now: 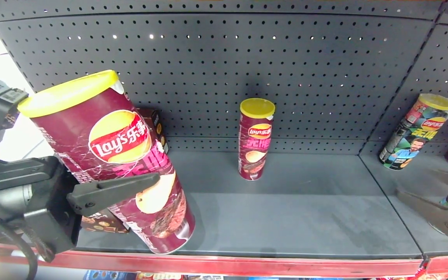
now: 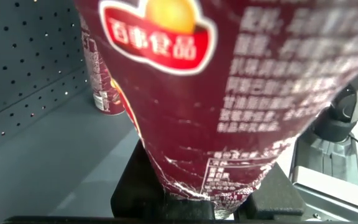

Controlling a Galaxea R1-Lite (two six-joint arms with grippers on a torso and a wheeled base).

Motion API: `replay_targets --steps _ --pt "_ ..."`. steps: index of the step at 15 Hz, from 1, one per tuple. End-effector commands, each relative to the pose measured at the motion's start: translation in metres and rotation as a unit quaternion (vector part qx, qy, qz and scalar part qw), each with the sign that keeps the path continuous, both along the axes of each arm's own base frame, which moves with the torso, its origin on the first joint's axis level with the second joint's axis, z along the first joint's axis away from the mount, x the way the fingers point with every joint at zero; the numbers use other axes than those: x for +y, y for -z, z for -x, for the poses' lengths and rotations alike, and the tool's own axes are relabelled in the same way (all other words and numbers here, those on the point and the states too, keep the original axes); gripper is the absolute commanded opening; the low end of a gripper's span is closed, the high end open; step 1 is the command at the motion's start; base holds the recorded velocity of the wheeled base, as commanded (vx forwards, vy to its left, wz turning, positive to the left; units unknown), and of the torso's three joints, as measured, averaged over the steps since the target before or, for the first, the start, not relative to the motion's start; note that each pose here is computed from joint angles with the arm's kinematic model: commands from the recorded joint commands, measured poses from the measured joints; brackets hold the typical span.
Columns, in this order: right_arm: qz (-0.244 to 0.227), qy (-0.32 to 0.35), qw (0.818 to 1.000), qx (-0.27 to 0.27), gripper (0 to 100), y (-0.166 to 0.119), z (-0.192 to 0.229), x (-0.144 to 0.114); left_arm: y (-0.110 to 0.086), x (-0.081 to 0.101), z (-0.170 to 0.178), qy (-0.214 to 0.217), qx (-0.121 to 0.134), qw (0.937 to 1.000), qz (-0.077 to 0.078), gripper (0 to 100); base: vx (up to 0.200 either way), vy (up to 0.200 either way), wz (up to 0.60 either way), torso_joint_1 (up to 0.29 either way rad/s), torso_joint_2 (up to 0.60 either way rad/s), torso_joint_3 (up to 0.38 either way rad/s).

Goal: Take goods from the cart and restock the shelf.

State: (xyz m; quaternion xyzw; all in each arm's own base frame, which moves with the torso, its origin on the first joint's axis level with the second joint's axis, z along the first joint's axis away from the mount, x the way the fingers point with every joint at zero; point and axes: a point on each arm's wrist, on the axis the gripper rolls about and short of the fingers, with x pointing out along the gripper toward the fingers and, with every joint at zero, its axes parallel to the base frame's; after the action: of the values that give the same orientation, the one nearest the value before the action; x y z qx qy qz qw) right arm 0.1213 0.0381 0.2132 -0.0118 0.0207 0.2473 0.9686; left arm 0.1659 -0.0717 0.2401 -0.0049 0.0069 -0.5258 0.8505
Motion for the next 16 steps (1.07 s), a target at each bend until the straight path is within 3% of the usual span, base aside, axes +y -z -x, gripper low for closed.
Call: replay_targets --steps 1,9,16 --pt "0.003 -0.059 0.998 0.007 100 -0.011 -0.051 0.022 0.0 0.0 0.0 0.0 0.0 1.0 0.0 0 0.0 0.0 0.0 0.0 0.0 0.0" --pt "0.034 -0.199 0.978 -0.044 100 -0.025 -0.156 0.069 -0.001 0.005 0.009 -0.002 0.017 0.9998 0.005 0 0.0 0.0 0.0 0.0 0.0 0.0" --pt "0.058 -0.358 0.927 -0.1 100 -0.017 -0.215 0.089 -0.001 0.006 0.01 0.002 0.028 0.9996 0.011 0 0.0 0.0 0.0 0.0 0.0 0.0"
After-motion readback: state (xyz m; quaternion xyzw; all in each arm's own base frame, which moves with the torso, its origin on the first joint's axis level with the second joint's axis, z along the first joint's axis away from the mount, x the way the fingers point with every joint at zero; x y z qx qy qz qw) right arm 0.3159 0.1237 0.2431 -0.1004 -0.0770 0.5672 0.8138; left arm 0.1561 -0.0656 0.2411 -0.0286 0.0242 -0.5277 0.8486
